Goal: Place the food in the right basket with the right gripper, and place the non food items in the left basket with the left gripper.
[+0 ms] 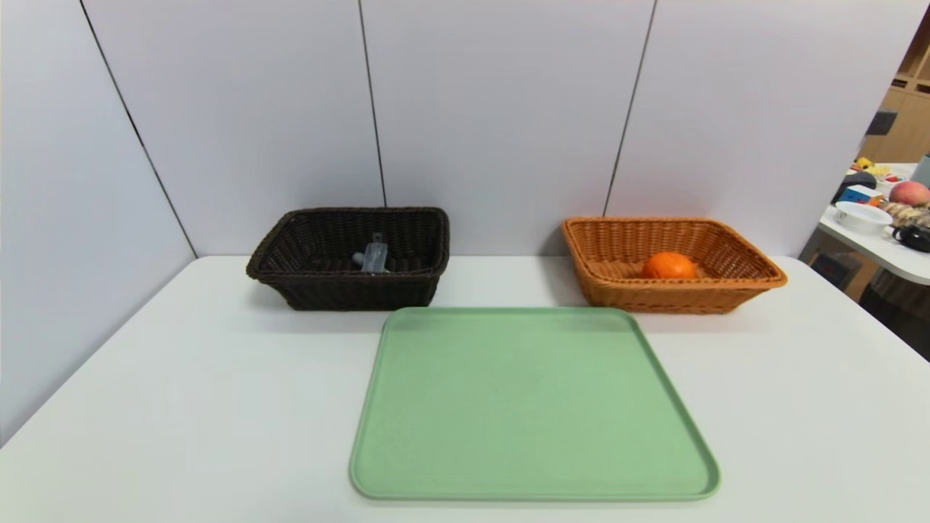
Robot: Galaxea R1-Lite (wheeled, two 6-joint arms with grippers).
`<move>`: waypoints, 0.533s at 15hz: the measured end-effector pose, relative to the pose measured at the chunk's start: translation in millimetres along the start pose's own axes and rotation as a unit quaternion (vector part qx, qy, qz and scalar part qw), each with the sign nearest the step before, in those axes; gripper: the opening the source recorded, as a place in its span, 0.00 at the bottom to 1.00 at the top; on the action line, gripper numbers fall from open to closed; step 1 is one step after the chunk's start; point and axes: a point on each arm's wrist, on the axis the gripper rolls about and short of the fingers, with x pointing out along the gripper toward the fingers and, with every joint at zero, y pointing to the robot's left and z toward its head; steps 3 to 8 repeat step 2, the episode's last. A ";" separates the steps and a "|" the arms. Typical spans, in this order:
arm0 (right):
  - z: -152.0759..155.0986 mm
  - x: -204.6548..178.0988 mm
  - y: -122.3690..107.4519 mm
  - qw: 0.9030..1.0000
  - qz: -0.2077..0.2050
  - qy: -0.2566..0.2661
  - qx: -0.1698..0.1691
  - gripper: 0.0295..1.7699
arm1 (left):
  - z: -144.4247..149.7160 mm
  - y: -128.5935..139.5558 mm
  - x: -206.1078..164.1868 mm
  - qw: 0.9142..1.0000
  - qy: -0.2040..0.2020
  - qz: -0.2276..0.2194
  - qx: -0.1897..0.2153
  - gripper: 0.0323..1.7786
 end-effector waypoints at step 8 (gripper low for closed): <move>0.0 0.0 0.0 1.000 0.000 0.000 0.000 0.96 | 0.0 0.0 0.0 1.000 0.000 0.000 0.000 0.95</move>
